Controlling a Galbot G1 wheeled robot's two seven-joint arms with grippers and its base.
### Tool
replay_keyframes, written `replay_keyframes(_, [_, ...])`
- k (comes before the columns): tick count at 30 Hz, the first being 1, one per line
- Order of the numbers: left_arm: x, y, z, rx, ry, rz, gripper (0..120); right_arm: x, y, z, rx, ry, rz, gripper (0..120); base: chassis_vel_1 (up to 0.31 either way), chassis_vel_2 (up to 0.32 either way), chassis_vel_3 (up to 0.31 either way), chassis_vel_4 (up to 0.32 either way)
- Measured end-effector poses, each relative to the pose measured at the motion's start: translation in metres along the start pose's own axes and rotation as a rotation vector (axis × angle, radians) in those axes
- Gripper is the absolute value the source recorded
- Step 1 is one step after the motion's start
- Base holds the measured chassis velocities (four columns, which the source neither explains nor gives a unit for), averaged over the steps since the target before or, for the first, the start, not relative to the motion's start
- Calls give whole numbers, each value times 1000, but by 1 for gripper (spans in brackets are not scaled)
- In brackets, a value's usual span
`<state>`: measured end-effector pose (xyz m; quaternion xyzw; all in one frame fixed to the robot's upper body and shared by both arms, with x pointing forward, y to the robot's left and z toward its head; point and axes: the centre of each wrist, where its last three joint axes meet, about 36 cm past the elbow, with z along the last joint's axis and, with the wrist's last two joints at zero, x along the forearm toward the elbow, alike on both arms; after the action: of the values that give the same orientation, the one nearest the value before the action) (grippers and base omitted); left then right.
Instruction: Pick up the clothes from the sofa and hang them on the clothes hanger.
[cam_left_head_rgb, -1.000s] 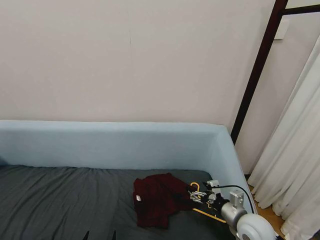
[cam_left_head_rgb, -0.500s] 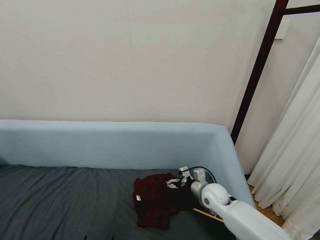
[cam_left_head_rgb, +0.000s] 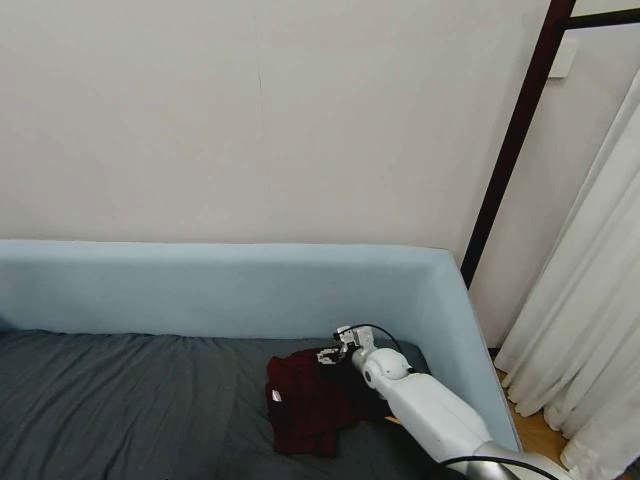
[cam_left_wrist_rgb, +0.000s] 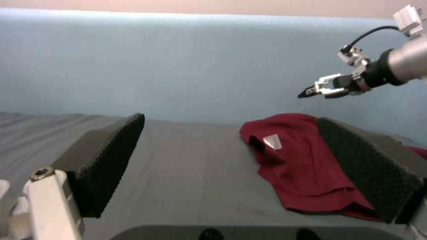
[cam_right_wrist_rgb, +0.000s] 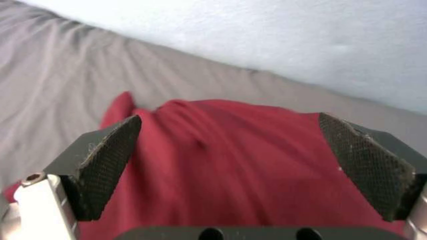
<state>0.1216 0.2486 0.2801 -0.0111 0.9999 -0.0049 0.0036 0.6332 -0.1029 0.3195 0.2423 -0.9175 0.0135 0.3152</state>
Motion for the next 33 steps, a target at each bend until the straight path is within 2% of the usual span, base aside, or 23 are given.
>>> replay_keyframes(4, [7,2,2,-4,2,-14,99,-13,14,4,12,17,-11,100,0,0,0,0])
replay_keyframes(9, [11,5,2,-10,7,-25,99,-22,2,14,-15,46,26,99,0,0,0,0])
replay_keyframes(16, [2,10,1,-15,-7,-49,99,-23,1,28,-31,75,28,88,0,0,0,0])
replay_keyframes(18, [-1,11,-1,-11,-13,-52,99,-24,1,30,-37,77,27,82,0,0,0,0])
replay_keyframes(21, [-5,10,-3,-12,-10,-59,99,-24,4,30,-42,79,21,67,0,0,0,0])
replay_keyframes(25, [-6,10,-4,-11,-9,-67,99,-25,5,30,-44,80,20,58,0,0,0,0])
replay_keyframes(26, [-6,10,-4,-11,-8,-70,99,-25,5,29,-40,81,19,49,0,0,0,0])
replay_keyframes(27, [-6,10,-4,-11,-8,-70,99,-25,5,29,-40,81,19,49,0,0,0,0])
replay_keyframes(31, [-5,9,-4,-8,-9,-73,99,-25,3,31,-27,91,23,30,0,0,0,0])
replay_keyframes(33, [-5,9,-4,-8,-10,-74,99,-25,3,32,-23,93,24,25,0,0,0,0])
